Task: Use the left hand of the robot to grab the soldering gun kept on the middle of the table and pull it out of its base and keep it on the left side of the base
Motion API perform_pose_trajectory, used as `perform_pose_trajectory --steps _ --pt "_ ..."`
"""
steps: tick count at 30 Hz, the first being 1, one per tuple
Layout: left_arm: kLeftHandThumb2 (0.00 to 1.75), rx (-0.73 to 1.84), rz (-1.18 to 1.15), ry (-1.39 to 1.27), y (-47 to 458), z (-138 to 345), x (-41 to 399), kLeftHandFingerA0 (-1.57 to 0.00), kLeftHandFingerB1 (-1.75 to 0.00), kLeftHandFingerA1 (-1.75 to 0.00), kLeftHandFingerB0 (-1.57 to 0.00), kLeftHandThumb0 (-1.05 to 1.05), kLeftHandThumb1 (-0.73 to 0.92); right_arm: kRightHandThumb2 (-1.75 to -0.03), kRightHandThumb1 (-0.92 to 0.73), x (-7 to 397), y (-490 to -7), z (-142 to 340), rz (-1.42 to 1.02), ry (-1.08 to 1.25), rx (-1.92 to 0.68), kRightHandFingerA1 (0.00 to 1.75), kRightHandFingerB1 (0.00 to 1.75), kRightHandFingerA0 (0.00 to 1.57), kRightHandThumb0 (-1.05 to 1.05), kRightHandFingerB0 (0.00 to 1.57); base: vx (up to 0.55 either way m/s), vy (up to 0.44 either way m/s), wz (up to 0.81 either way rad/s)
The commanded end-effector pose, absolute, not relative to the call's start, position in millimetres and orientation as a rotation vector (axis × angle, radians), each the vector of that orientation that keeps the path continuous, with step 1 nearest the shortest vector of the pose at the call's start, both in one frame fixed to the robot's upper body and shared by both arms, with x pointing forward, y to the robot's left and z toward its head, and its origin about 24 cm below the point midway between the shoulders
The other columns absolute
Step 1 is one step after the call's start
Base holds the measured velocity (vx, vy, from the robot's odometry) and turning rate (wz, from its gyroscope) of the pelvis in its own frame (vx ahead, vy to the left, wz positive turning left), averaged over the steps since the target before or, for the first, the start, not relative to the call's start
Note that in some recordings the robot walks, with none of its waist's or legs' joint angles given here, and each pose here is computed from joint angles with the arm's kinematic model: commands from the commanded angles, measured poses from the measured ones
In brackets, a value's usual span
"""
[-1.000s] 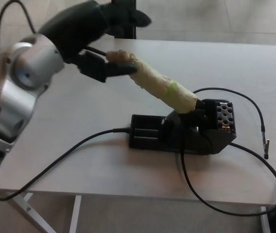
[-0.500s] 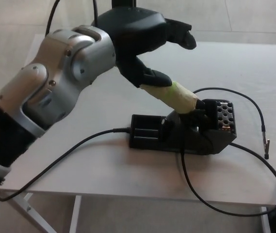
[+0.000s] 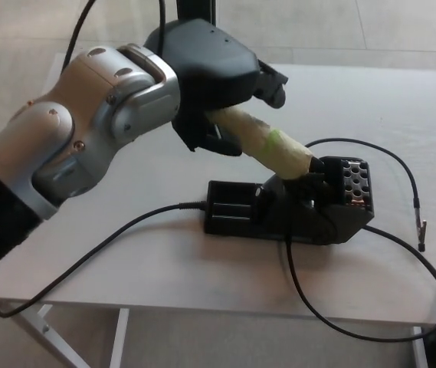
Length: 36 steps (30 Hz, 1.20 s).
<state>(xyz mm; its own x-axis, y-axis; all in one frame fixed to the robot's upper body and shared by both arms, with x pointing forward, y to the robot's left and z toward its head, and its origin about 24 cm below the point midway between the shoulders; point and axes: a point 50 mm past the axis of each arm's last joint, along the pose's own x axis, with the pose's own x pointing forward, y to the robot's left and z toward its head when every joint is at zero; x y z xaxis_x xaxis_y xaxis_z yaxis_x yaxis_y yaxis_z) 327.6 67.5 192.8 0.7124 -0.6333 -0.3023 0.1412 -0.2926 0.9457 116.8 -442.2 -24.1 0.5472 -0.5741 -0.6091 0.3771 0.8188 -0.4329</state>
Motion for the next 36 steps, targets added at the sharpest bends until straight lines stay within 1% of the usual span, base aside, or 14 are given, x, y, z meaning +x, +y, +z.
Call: perform_pose_trajectory --steps 1,11,12,13,14,16,17,20,23,24,27,34,35,36 --pt "0.64 1.817 -0.837 -0.293 72 180 325 -0.24 -0.38 -0.49 -0.33 -0.67 0.8 -0.88 -0.73 118 -450 -14 -0.573 0.796 -0.3 1.15 1.47 1.11 -1.05 0.21 0.0 0.0 0.0" --pt "0.65 1.806 -0.831 -0.299 69 179 327 -0.34 -0.41 -0.56 -0.32 -0.66 0.83 -1.0 -0.65 120 -451 -13 -0.584 0.795 -0.3 1.12 1.59 1.14 -1.05 0.15 0.0 0.0 0.0" --pt "0.63 1.763 -0.816 -0.33 69 178 326 -0.73 -0.47 -0.82 -0.41 -0.62 0.78 -0.99 -0.66 120 -451 -13 -0.581 0.792 -0.295 1.14 1.6 1.13 -1.05 0.19 0.0 0.0 0.0" --pt "0.65 1.685 -0.781 -0.385 69 176 325 -0.87 -0.5 -1.03 -0.4 -0.57 0.74 -0.9 -0.72 120 -451 -12 -0.575 0.79 -0.292 1.12 1.47 1.12 -1.05 0.23 0.0 0.0 0.0" --pt "0.65 1.646 -0.764 -0.403 69 176 323 -0.87 -0.5 -1.03 -0.4 -0.57 0.74 -0.9 -0.72 119 -451 -13 -0.576 0.791 -0.291 1.12 1.47 1.12 -1.05 0.23 0.0 0.0 0.0" --pt "0.71 1.556 -0.698 -0.562 68 169 319 -0.99 -0.57 -1.48 -0.45 -0.22 0.75 -0.99 -0.68 120 -451 -13 -0.583 0.797 -0.296 1.1 1.59 1.17 -1.05 0.15 0.0 0.0 0.0" --pt "0.98 1.537 -0.687 -0.598 67 168 318 -1.21 -0.61 -1.32 -0.37 -0.2 0.55 -0.99 -0.69 119 -451 -12 -0.575 0.798 -0.313 1.08 1.57 1.19 -1.05 0.15 0.0 0.0 0.0" --pt "0.73 1.488 -0.67 -0.677 66 169 316 -0.97 -0.58 -1.69 -0.53 -0.14 0.71 -0.92 -0.74 120 -452 -12 -0.579 0.803 -0.315 1.05 1.36 1.19 -1.05 0.22 0.0 0.0 0.0" --pt "0.7 1.434 -0.675 -0.705 65 169 315 -0.92 -0.63 -1.67 -0.62 -0.19 0.67 -0.97 -0.71 119 -451 -13 -0.582 0.813 -0.323 1.01 1.48 1.23 -1.05 0.23 0.0 0.0 0.0" --pt "0.65 1.467 -0.664 -0.755 65 167 314 -0.88 -1.17 -1.63 -0.71 -0.19 0.62 -0.97 -0.71 119 -452 -13 -0.59 0.808 -0.308 1.01 1.51 1.26 -1.05 0.28 0.0 0.0 0.0" --pt "0.74 1.46 -0.659 -0.779 65 162 314 -0.81 -1.45 -1.72 -0.73 -0.2 0.62 -0.94 -0.74 118 -451 -13 -0.585 0.813 -0.323 1.01 1.39 1.27 -1.05 0.46 0.0 0.0 0.0" --pt "0.79 1.474 -0.658 -0.783 72 166 316 -0.94 -1.38 -1.75 -0.75 -0.2 0.61 -0.94 -0.75 119 -452 -13 -0.587 0.815 -0.331 0.99 1.36 1.3 -1.05 0.54 0.0 0.0 0.0" --pt "0.98 1.472 -0.658 -0.786 73 167 316 -1.23 -1.09 -1.38 -0.86 -0.29 0.51 -0.95 -0.75 119 -452 -12 -0.583 0.815 -0.331 0.99 1.35 1.28 -1.05 0.53 0.0 0.0 0.0" --pt "0.99 1.469 -0.655 -0.794 74 168 316 -1.25 -1.15 -1.4 -0.89 -0.29 0.51 -0.96 -0.74 119 -452 -12 -0.582 0.814 -0.331 0.99 1.36 1.29 -1.05 0.55 0.0 0.0 0.0"
